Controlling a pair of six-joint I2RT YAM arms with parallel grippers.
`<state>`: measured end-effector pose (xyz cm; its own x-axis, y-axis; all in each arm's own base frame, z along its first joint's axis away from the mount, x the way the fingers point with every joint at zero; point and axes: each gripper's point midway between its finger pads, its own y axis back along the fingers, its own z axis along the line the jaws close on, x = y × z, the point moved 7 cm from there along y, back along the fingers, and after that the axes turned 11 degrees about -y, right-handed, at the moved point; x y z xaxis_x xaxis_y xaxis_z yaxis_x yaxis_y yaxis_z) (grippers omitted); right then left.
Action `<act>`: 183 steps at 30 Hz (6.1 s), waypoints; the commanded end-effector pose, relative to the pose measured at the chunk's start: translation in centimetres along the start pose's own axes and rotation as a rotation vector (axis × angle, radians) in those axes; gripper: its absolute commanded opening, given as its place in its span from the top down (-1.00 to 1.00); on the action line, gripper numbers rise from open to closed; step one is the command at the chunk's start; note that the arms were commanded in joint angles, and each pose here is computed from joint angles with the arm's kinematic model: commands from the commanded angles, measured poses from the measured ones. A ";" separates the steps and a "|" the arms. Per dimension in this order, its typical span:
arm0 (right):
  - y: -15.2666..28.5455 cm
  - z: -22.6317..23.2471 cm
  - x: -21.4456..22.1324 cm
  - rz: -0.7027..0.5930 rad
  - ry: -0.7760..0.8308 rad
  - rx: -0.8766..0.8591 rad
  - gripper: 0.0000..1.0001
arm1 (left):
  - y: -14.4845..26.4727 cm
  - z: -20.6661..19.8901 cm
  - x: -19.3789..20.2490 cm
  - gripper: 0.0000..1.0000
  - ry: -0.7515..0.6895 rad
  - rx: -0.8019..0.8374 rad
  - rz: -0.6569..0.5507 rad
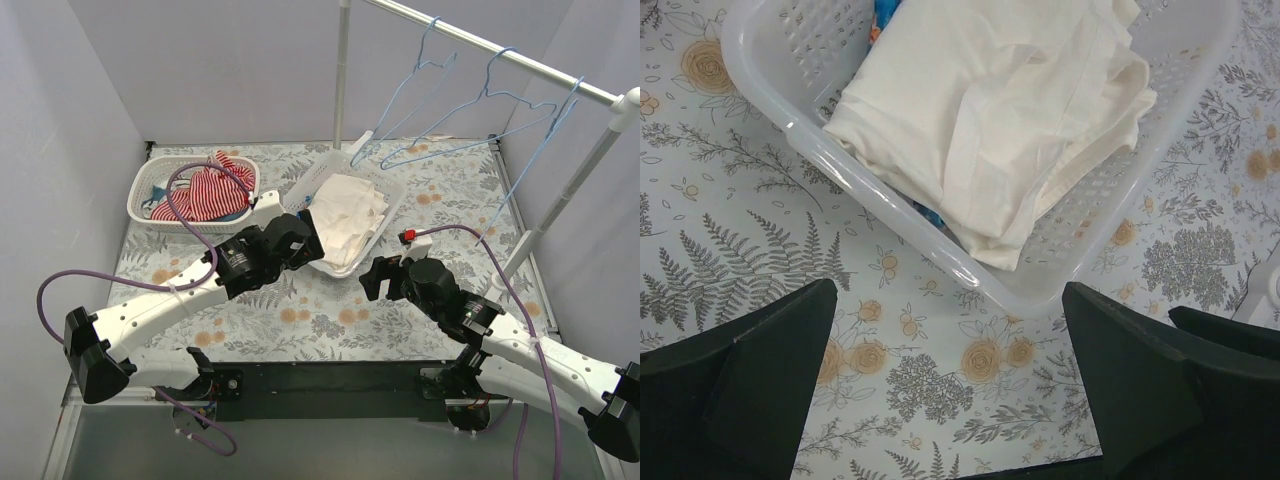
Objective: Place the tank top on the hanger
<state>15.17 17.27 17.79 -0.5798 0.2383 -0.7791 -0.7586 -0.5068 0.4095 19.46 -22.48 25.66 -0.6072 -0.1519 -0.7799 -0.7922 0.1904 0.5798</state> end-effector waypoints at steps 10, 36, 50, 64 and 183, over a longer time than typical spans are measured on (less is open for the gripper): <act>-0.1 0.1 0.3 0.005 -0.005 -0.022 -0.92 | -1.1 2.3 -3.0 -0.96 0.061 -0.114 -0.040; -0.2 1.3 1.2 0.111 0.016 -0.105 -0.89 | -19.1 19.2 -15.7 -0.04 0.210 -0.668 -0.061; 0.5 0.9 0.9 0.091 0.012 -0.091 -0.89 | -15.3 18.8 -18.5 1.00 0.171 -0.651 -0.138; 0.2 1.7 -0.4 0.082 0.039 -0.083 -0.89 | -5.9 16.6 -25.7 1.00 0.173 -0.533 -0.406; -15.2 11.5 -14.5 0.154 0.284 0.021 0.97 | 1.6 7.1 4.2 -0.04 0.246 0.194 0.208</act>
<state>30.90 30.87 26.99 -0.5829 -0.0495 -0.8110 -0.7032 -0.4693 0.5341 17.28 -13.12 23.28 -0.7306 -0.3480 -0.5875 -0.6808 0.4374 0.5875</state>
